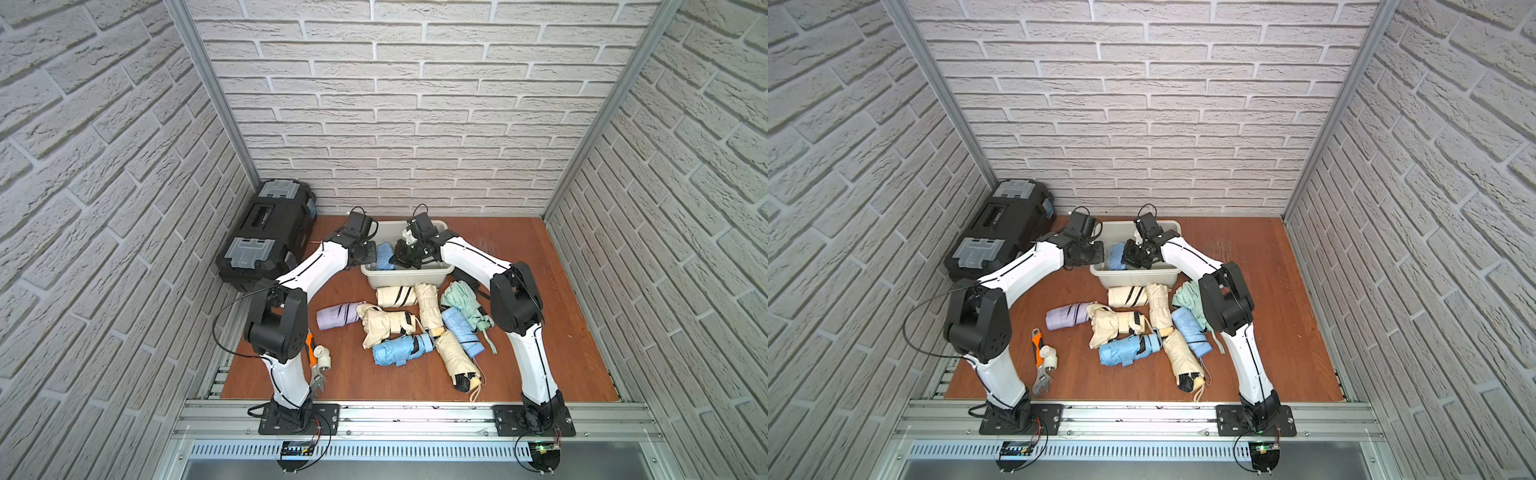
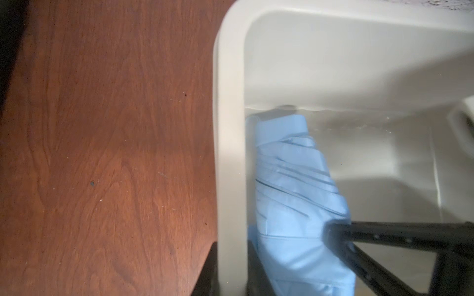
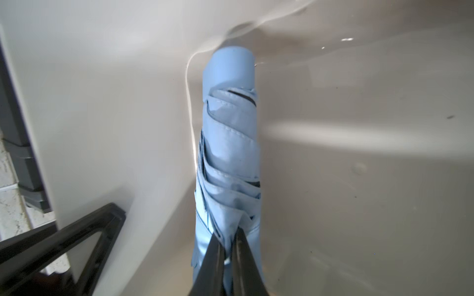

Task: Put the umbrella into the storage box
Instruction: Place the umbrella in the storage box.

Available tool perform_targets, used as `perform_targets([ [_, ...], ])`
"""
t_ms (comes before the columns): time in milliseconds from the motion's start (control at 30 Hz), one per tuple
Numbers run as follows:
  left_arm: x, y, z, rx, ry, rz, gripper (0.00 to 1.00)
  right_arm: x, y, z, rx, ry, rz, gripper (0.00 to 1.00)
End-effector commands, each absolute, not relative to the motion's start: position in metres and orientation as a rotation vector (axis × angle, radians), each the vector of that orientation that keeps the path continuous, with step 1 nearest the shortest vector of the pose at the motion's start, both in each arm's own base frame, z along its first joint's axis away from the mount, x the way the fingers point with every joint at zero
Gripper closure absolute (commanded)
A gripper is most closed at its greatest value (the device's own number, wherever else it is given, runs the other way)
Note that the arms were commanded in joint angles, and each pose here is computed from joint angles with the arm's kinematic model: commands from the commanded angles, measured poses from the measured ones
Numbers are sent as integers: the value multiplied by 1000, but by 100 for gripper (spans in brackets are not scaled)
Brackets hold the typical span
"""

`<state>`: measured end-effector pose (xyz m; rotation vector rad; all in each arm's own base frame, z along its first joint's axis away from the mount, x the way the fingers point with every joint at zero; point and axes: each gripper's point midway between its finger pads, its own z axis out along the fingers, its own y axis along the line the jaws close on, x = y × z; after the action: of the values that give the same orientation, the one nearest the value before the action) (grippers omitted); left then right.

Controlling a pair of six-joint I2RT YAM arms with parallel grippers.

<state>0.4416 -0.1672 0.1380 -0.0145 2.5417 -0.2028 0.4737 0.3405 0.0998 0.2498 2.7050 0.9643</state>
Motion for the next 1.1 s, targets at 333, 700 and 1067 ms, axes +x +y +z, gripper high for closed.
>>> perform_targets([
  [333,440,-180,158,24,2503,-263,65,488,357,101,78,2629,798,78],
  [700,436,-155,227,-116,2323,-227,39,488,342,148,31,2545,720,48],
  [1067,369,-88,234,-698,2213,-260,37,452,313,251,-157,2356,705,38],
])
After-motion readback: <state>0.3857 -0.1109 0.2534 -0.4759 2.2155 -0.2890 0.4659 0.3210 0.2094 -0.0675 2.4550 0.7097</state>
